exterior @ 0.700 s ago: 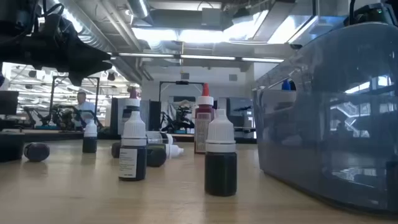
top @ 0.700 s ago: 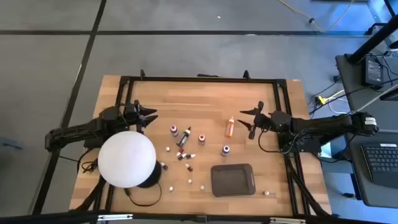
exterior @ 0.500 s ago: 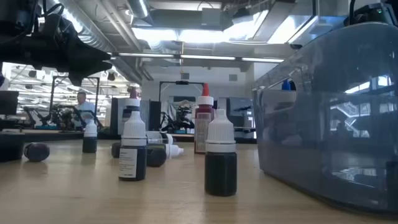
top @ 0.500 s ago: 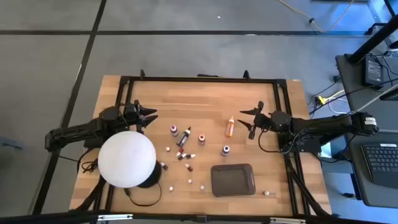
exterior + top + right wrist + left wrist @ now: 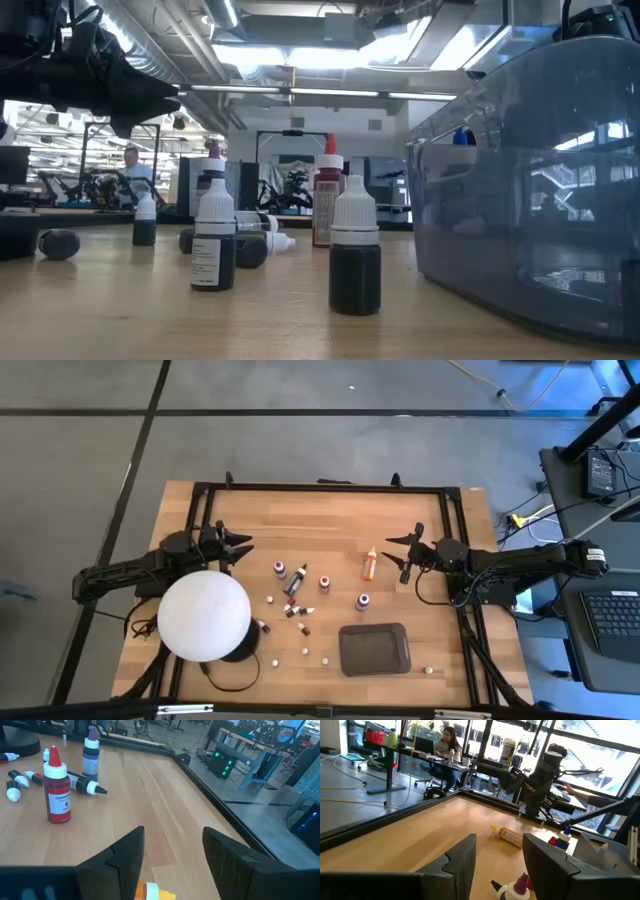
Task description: Pick & Place food coloring
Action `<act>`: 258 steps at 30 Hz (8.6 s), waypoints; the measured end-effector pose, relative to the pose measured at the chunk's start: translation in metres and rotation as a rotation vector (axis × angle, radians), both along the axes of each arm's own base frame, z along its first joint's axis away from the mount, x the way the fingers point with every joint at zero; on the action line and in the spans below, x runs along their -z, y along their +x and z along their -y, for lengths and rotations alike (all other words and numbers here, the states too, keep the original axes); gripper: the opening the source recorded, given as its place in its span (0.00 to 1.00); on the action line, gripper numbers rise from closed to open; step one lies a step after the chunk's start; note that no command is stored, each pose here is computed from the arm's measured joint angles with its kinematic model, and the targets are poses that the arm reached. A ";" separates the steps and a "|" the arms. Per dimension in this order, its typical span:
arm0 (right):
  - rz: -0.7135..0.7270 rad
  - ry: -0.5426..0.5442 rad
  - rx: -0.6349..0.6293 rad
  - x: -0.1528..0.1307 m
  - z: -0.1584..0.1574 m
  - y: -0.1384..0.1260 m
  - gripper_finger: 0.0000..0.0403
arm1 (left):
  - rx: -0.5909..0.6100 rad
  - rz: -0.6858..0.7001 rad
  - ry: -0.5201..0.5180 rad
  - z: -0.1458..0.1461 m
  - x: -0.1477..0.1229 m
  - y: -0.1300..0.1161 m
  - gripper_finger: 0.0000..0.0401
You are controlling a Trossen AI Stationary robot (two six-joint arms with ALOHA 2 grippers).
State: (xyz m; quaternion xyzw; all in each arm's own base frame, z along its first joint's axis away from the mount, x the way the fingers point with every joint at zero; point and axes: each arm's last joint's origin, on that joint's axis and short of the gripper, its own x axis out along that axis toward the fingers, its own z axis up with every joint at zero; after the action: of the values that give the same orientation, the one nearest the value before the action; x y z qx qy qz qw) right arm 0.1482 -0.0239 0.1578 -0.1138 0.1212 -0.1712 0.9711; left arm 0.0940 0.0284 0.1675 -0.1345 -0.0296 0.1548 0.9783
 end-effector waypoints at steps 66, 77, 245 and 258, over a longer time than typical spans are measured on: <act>0.000 0.000 0.000 0.000 0.000 0.000 0.51 | 0.000 0.000 0.000 0.000 0.000 0.000 0.39; 0.000 0.000 0.000 0.000 0.000 0.000 0.51 | 0.000 -0.001 0.000 0.000 0.000 0.000 0.39; -0.973 0.436 0.099 -0.060 -0.204 0.069 0.36 | 0.000 0.000 -0.001 0.000 0.000 0.000 0.39; -1.009 0.409 0.063 -0.058 -0.204 0.067 0.36 | 0.000 0.001 -0.001 0.000 0.000 0.000 0.39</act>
State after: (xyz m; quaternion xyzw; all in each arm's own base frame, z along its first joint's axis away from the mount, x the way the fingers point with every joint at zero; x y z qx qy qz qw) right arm 0.2157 0.1798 0.2153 0.0131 0.6061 -0.0971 0.7893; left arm 0.0940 0.0284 0.1676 -0.1352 -0.0300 0.1548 0.9782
